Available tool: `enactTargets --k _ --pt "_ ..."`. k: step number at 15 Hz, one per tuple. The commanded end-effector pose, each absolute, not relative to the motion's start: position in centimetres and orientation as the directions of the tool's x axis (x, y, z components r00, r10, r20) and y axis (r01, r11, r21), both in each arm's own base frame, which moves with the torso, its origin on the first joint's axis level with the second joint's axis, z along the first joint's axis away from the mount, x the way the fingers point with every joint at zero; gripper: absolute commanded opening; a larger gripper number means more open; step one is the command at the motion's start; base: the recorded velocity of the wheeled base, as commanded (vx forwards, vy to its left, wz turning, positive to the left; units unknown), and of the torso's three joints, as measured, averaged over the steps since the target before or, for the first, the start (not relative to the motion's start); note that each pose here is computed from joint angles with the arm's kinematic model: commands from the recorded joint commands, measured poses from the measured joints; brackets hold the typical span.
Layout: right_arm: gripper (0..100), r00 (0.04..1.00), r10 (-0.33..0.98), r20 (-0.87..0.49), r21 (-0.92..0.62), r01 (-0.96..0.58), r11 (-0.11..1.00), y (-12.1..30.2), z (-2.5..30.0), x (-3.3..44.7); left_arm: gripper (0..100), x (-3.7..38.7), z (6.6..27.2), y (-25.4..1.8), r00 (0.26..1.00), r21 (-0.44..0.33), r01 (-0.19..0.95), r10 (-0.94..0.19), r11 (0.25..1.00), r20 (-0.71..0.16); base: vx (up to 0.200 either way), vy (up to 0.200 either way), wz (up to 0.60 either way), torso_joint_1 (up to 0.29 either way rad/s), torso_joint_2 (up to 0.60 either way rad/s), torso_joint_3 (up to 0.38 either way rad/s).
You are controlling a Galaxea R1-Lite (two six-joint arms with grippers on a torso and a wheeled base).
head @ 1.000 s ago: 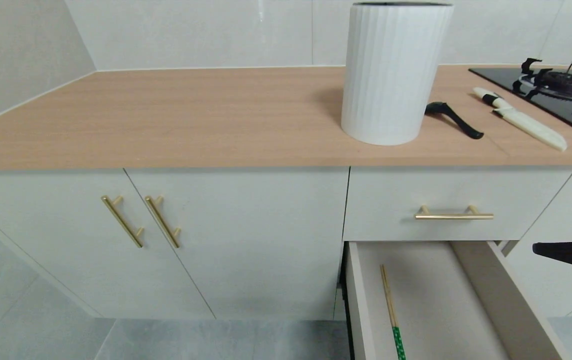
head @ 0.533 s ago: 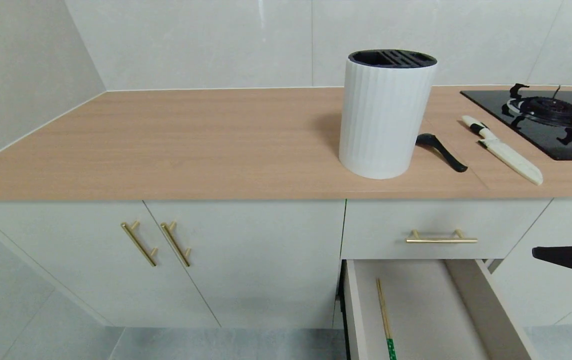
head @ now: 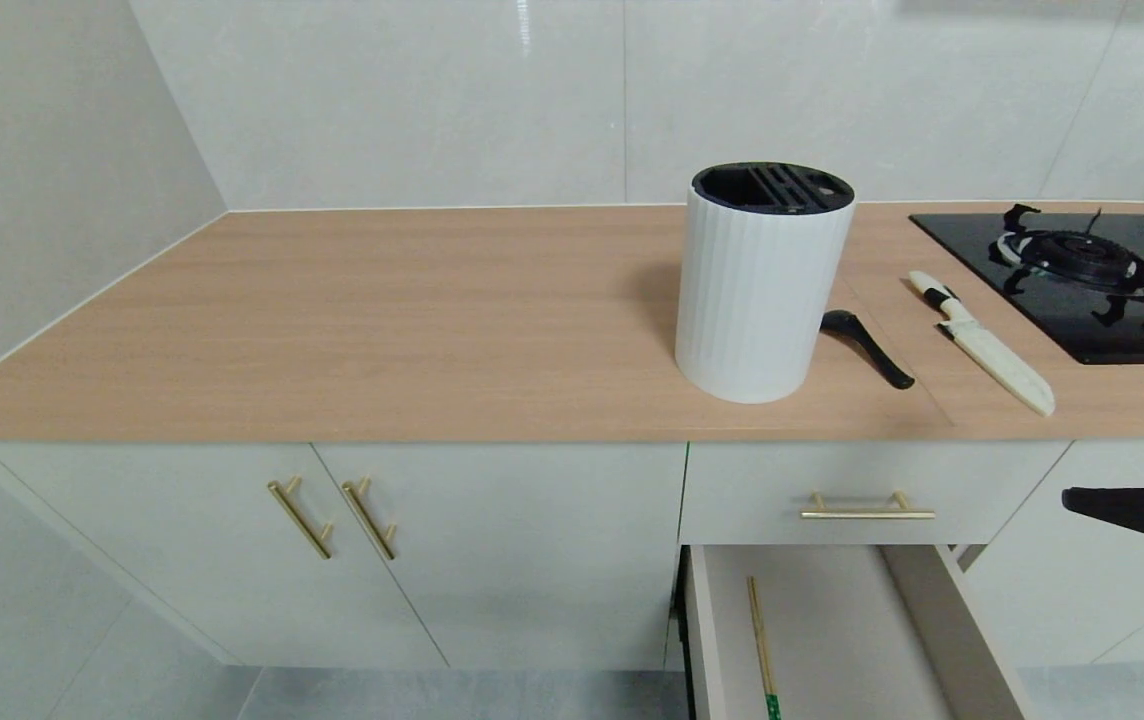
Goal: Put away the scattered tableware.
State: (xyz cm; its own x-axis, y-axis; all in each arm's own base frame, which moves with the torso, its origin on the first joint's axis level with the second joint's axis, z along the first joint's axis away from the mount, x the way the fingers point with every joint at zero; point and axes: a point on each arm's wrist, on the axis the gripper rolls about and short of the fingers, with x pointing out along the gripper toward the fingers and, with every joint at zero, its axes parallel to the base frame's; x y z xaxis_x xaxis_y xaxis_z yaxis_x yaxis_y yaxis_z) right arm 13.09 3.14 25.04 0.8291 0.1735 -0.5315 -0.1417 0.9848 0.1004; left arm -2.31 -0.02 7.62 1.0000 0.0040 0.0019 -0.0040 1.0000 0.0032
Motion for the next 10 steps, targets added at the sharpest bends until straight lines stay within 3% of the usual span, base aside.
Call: enactTargets --k 1,5,10 --pt "100 0.842 0.170 -0.513 0.068 -0.157 0.985 3.3 25.3 13.9 100 -2.3 7.6 0.0 1.000 0.005 -0.005 0.005 1.000 0.002 0.000 0.000 0.00 0.000 0.00 0.000" --pt "100 0.888 0.135 -0.439 -0.061 -0.180 0.982 3.2 25.9 21.9 100 -2.3 7.6 0.0 1.000 0.005 -0.005 0.005 1.000 0.002 0.000 0.000 0.00 0.000 0.00 0.000" --pt "100 0.888 0.258 -0.379 -0.083 -0.311 0.947 3.5 24.9 28.0 100 -2.3 7.6 0.0 1.000 0.003 -0.005 0.005 1.000 0.002 0.000 0.000 0.00 0.000 0.00 0.000"
